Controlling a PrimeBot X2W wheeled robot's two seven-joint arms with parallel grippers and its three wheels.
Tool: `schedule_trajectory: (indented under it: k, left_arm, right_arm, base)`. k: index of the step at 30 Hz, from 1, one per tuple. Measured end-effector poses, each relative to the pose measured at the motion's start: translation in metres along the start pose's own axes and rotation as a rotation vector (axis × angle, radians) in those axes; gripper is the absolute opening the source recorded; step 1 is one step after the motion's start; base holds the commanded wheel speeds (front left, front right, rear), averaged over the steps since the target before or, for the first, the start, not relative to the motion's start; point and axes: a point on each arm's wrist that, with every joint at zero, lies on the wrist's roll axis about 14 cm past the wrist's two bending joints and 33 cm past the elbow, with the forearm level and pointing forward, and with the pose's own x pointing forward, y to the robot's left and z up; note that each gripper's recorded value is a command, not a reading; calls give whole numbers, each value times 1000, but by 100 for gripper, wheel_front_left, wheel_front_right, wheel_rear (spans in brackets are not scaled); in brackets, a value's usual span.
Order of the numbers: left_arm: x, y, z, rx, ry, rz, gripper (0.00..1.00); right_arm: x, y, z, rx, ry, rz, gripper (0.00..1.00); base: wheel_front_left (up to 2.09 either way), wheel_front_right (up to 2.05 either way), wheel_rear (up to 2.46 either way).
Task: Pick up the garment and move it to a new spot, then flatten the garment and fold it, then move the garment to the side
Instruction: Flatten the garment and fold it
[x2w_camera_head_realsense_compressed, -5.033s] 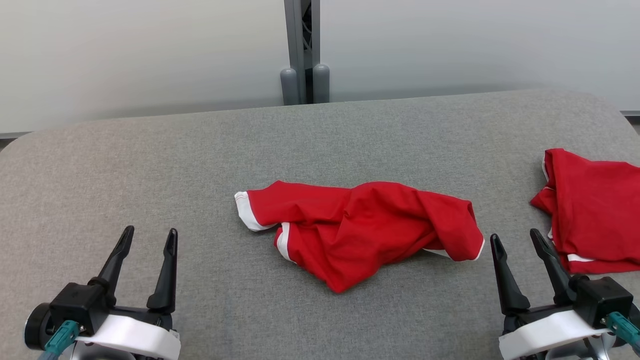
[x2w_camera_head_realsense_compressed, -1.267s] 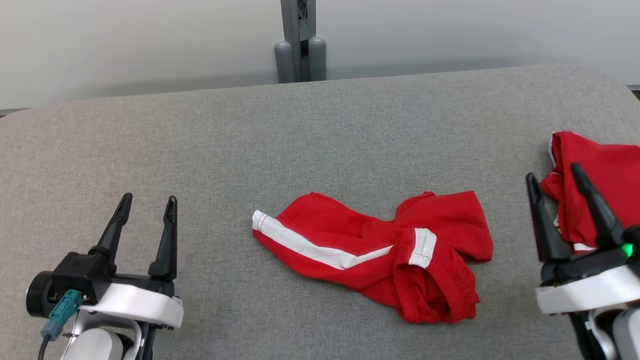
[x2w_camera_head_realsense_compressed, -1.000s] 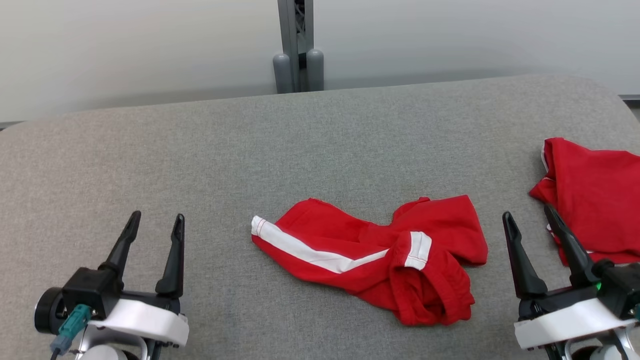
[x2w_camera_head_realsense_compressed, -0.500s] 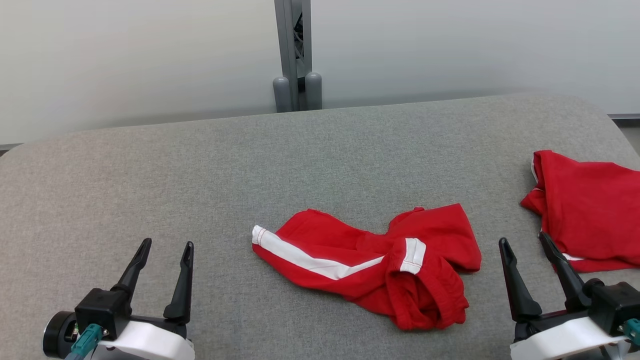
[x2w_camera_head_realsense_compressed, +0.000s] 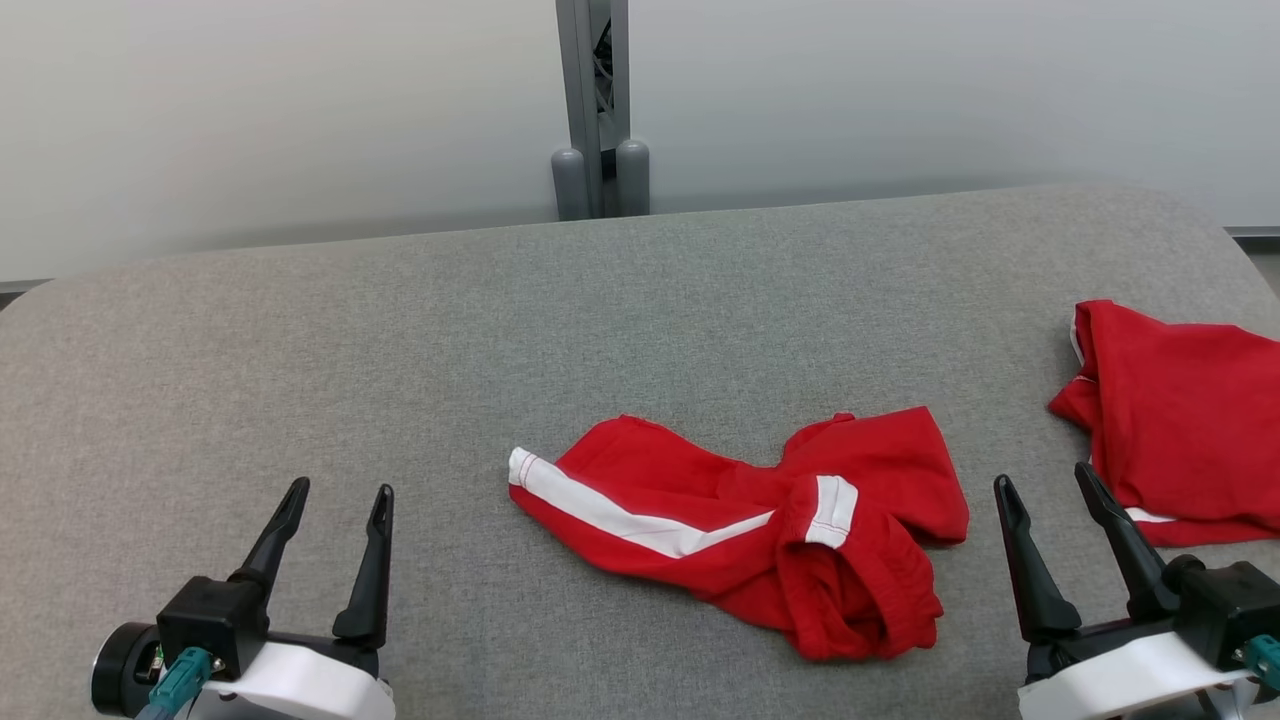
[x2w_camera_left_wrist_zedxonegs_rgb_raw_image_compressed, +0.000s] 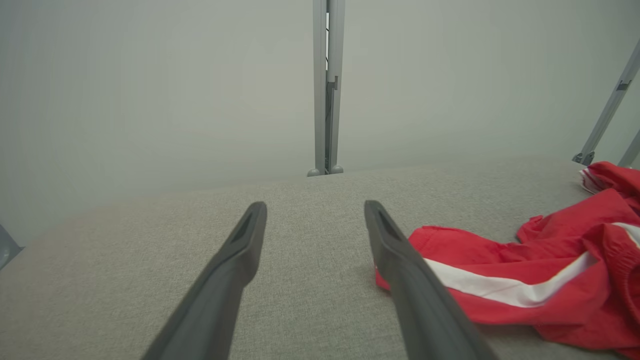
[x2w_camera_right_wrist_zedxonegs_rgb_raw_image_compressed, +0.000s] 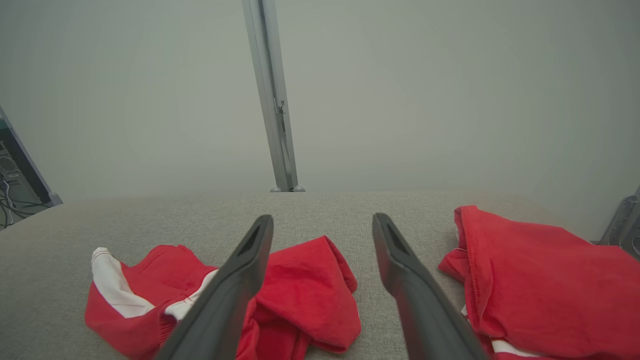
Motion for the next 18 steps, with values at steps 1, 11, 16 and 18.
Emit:
schedule_trajectory:
  k: [1, 11, 16, 18]
  left_arm:
    - [0, 0, 0, 0, -1, 1, 100]
    - [30, -39, -6, -6, 93, -187, 100]
    - [45, -67, -40, -27, 270, -321, 100]
    - [49, -76, -54, -44, 337, -355, 100]
  right_arm:
    - [0, 0, 0, 0, 0, 1, 100]
    - [12, 8, -4, 11, 11, 24, 100]
    - [12, 6, -12, 21, 36, 16, 100]
    - [10, 4, -16, 24, 49, 7, 100]
  base:
    - [0, 0, 0]
    - [0, 0, 0]
    - [0, 0, 0]
    - [0, 0, 0]
